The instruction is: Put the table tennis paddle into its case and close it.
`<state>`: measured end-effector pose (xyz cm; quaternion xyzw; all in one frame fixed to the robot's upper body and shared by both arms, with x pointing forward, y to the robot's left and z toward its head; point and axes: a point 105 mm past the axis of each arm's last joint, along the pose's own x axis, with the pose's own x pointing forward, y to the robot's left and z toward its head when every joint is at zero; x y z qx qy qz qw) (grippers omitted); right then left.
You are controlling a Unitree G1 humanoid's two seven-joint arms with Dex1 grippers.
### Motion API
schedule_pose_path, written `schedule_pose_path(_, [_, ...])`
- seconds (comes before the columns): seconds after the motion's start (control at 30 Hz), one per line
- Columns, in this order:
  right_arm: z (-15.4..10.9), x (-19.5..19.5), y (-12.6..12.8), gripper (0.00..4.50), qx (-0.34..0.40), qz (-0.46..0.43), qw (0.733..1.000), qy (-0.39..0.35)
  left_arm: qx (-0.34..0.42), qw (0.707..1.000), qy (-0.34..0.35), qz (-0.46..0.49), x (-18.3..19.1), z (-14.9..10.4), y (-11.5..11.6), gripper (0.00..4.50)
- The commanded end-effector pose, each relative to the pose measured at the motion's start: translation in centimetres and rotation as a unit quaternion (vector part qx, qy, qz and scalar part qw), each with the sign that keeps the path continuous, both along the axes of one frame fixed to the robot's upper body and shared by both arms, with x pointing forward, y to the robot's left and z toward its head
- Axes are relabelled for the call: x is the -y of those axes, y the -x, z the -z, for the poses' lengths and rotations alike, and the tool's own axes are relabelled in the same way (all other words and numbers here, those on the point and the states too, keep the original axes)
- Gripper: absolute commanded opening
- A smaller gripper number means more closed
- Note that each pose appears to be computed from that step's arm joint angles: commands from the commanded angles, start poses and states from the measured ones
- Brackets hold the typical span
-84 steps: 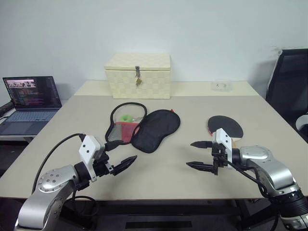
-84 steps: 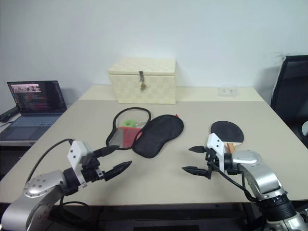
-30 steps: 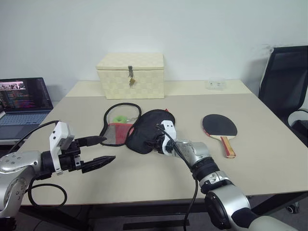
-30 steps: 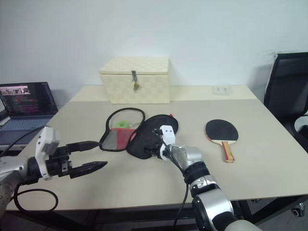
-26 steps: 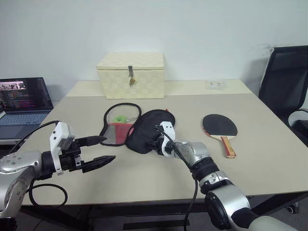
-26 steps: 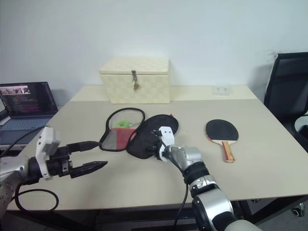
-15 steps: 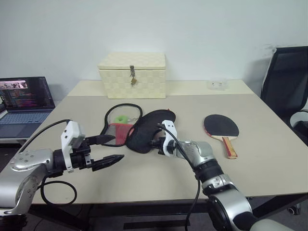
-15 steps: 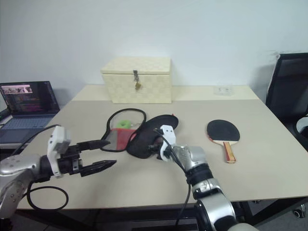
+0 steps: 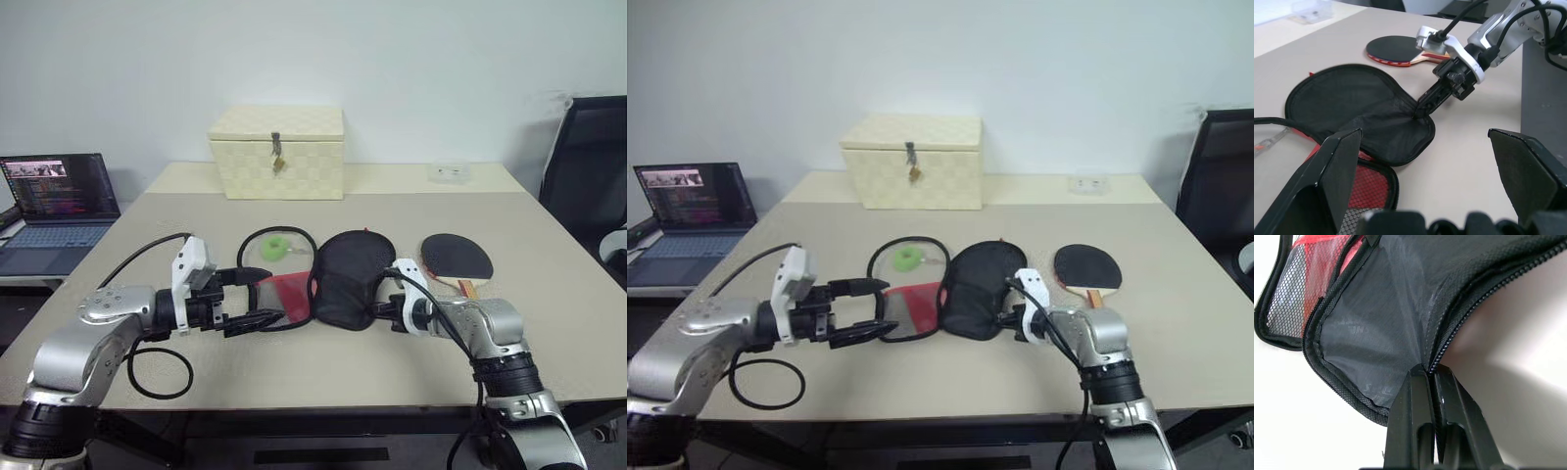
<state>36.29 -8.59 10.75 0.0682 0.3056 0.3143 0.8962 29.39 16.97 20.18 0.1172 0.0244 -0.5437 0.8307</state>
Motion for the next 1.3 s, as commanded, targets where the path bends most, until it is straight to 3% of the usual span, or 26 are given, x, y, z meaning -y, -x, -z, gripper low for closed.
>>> schedule_pose_path(0.03, [-1.6, 1.7, 0.1, 0.05, 0.025, 0.006, 1.0, 0.005, 0.023, 0.999, -0.004, 0.024, 0.9, -0.8, -0.3, 4.5])
schedule_pose_path(0.27, [-1.7, 4.9, -0.4, 0.05, 0.03, 0.026, 0.998, 0.041, 0.027, 0.999, -0.003, 0.038, 1.4, -0.9, -0.8, 4.5])
schedule_pose_path(0.57, [-1.6, 4.7, -0.9, 0.05, 0.028, 0.028, 0.999, 0.036, 0.027, 0.999, -0.003, 0.04, 1.5, -0.8, -0.9, 4.5])
schedule_pose_path(0.67, [-1.8, 5.1, -0.5, 0.65, 0.072, -0.012, 0.994, 0.077, 0.027, 0.999, -0.002, 0.037, 1.4, -0.6, -0.8, 4.5])
schedule_pose_path(0.83, [-1.3, 6.9, 0.1, 2.35, 0.082, -0.027, 0.991, 0.107, 0.028, 0.999, 0.003, 0.036, 1.5, -0.5, -0.8, 4.5])
schedule_pose_path(1.03, [-4.9, 10.4, -0.6, 4.41, 0.116, 0.035, 0.99, 0.071, 0.032, 0.999, 0.008, 0.038, 1.7, -0.3, -1.0, 4.5])
schedule_pose_path(1.13, [-6.2, 12.5, -1.0, 4.46, 0.142, 0.082, 0.983, 0.076, 0.033, 0.999, 0.009, 0.039, 1.8, -0.3, -1.1, 4.5])
schedule_pose_path(1.3, [-6.0, 16.2, -1.6, 4.46, 0.151, 0.181, 0.967, 0.101, 0.035, 0.998, 0.009, 0.044, 1.9, -0.4, -1.4, 4.5])
